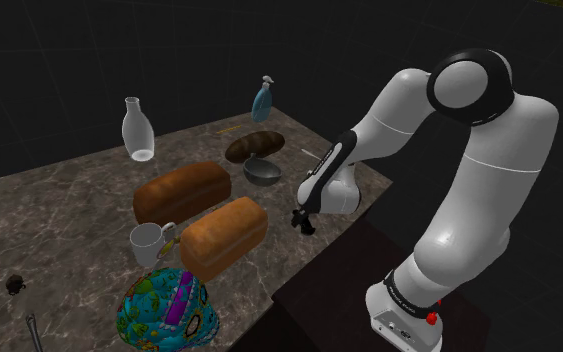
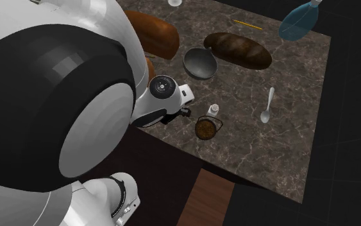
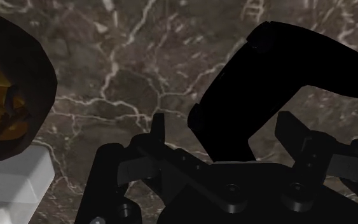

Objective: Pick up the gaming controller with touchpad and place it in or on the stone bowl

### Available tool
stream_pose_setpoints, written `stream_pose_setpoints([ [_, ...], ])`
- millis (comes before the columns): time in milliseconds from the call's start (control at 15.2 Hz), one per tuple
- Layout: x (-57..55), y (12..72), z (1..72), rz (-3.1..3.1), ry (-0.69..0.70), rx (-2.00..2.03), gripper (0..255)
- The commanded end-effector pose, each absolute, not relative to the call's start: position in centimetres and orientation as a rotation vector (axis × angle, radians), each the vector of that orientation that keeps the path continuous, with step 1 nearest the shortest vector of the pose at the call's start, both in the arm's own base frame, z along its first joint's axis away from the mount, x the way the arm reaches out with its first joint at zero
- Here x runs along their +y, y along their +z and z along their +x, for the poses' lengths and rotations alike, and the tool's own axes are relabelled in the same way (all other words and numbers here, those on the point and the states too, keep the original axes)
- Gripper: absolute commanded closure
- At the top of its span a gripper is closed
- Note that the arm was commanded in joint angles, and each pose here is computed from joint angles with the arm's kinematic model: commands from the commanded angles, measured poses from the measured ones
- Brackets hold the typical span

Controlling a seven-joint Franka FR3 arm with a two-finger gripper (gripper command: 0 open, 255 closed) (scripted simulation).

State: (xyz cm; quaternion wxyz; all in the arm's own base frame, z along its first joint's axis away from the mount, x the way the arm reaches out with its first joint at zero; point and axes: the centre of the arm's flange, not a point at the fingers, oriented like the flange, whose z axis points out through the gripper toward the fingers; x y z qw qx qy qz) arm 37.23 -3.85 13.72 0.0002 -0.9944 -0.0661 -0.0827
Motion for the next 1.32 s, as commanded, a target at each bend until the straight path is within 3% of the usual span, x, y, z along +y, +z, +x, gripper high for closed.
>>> stream_pose_setpoints([
  [0, -3.9, 13.7, 37.2, -3.124, -0.260, -0.208, 255],
  [594, -3.9, 13.7, 37.2, -3.124, -0.260, -0.208, 255],
  [1254, -3.9, 19.0, 37.2, -3.124, -0.260, -0.208, 255],
])
